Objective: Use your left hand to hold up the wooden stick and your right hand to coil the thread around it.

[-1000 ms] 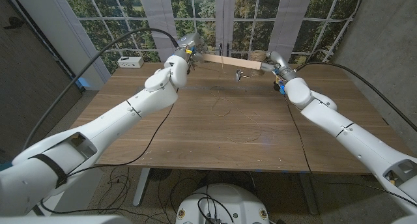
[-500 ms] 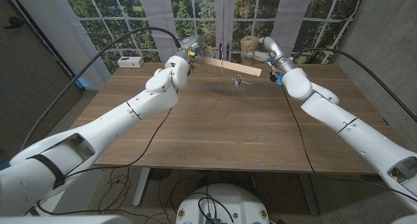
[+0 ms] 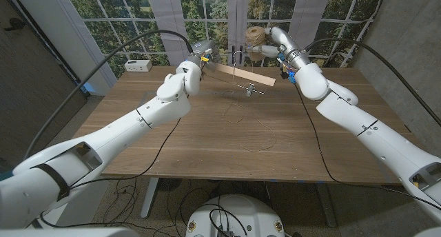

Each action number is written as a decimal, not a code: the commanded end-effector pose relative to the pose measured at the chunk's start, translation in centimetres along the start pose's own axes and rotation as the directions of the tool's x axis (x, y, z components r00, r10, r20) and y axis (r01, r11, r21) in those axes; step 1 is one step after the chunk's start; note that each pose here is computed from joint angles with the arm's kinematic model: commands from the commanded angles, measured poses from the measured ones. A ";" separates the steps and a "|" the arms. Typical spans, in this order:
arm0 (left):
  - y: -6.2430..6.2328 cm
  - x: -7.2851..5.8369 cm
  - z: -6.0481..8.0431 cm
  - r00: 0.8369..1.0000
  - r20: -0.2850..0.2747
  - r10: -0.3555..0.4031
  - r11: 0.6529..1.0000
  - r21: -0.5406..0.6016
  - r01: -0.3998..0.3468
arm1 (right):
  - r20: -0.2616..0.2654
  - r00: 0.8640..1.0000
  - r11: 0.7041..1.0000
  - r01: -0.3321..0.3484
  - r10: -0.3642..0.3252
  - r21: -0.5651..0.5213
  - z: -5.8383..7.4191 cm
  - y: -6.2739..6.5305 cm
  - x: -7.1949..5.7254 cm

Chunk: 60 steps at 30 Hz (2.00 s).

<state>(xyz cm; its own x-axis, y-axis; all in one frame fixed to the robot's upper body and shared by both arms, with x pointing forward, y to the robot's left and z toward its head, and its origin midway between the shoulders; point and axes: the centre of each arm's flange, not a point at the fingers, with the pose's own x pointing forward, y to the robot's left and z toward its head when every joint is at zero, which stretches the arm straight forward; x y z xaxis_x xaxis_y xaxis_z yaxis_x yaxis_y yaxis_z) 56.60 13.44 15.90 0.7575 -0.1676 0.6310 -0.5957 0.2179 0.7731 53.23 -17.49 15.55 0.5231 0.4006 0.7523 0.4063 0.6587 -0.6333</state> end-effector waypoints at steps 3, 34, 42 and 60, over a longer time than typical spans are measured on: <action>-1.0 1.1 0.6 0.999 -0.053 0.013 0.999 0.051 -0.010 | 0.090 0.996 0.998 0.007 -0.002 -0.056 2.8 -0.5 1.0; -1.5 3.5 3.7 0.962 -0.195 0.193 0.979 0.108 -0.175 | 0.152 0.986 0.981 0.099 -0.074 -0.167 5.2 -0.7 -2.7; -1.4 3.6 4.4 0.955 -0.205 0.216 0.974 0.115 -0.196 | 0.129 0.988 0.980 0.103 -0.081 -0.171 5.0 0.0 -4.6; -1.7 2.4 4.6 0.927 -0.198 0.318 0.945 -0.006 -0.326 | 0.046 0.996 0.986 0.083 -0.077 -0.144 4.0 0.7 -9.7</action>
<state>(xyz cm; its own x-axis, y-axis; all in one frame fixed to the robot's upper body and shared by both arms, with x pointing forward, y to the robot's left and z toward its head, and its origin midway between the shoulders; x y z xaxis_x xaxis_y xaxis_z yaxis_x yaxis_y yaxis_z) 58.72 8.43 16.85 0.6194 0.0886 0.7800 -0.7789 0.1932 0.5966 46.49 -17.21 11.59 0.4049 0.3990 0.8227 0.5759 0.5876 -0.5684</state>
